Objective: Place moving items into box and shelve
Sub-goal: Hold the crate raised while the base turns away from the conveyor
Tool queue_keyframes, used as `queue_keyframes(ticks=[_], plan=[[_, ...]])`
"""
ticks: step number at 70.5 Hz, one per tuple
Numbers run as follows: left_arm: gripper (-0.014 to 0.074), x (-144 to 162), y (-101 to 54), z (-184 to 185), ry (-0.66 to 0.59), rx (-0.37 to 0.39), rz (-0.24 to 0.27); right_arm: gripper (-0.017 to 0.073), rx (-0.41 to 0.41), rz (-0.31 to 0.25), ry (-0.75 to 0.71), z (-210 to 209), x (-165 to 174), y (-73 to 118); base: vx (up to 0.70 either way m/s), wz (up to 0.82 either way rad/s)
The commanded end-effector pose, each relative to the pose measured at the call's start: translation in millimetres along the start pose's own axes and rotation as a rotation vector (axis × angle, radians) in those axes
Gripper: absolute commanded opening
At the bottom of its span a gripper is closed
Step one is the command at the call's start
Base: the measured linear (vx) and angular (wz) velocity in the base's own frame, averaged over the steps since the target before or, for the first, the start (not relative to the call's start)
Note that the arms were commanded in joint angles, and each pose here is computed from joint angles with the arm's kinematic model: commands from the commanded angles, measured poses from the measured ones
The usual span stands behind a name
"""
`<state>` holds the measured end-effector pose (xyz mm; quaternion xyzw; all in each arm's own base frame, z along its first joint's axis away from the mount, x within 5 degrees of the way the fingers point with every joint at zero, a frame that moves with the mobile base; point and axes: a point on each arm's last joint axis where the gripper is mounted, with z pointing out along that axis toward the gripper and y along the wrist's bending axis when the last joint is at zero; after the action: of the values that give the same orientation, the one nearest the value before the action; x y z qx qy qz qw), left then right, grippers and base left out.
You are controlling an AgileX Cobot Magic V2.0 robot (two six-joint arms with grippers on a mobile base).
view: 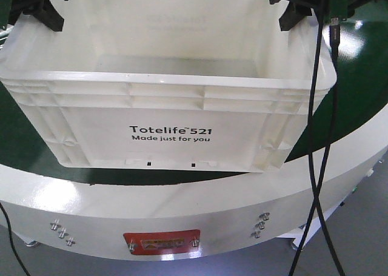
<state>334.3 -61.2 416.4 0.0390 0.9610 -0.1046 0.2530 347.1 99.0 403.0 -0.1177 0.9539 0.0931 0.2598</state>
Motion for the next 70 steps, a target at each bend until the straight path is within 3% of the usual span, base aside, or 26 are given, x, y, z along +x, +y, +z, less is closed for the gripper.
queue_keyframes(ticks=[1,27,70], plan=[[-0.0017,-6.6,-19.1,-38.8,-0.192,0.115,0.01,-0.0012,-0.085,-0.043,-0.198,-42.4,-8.8,16.7,-0.08,0.01],[-0.0017,-6.7,-19.1,-38.8,-0.193,0.115,0.01,-0.0012,-0.085,-0.042,-0.197,-41.5,-8.9,16.6,-0.14,0.12],[-0.0017,-6.7,-19.1,-38.8,-0.193,0.115,0.01,-0.0012,-0.086,-0.042,-0.193,-41.5,-8.5,16.7,-0.12,0.38]])
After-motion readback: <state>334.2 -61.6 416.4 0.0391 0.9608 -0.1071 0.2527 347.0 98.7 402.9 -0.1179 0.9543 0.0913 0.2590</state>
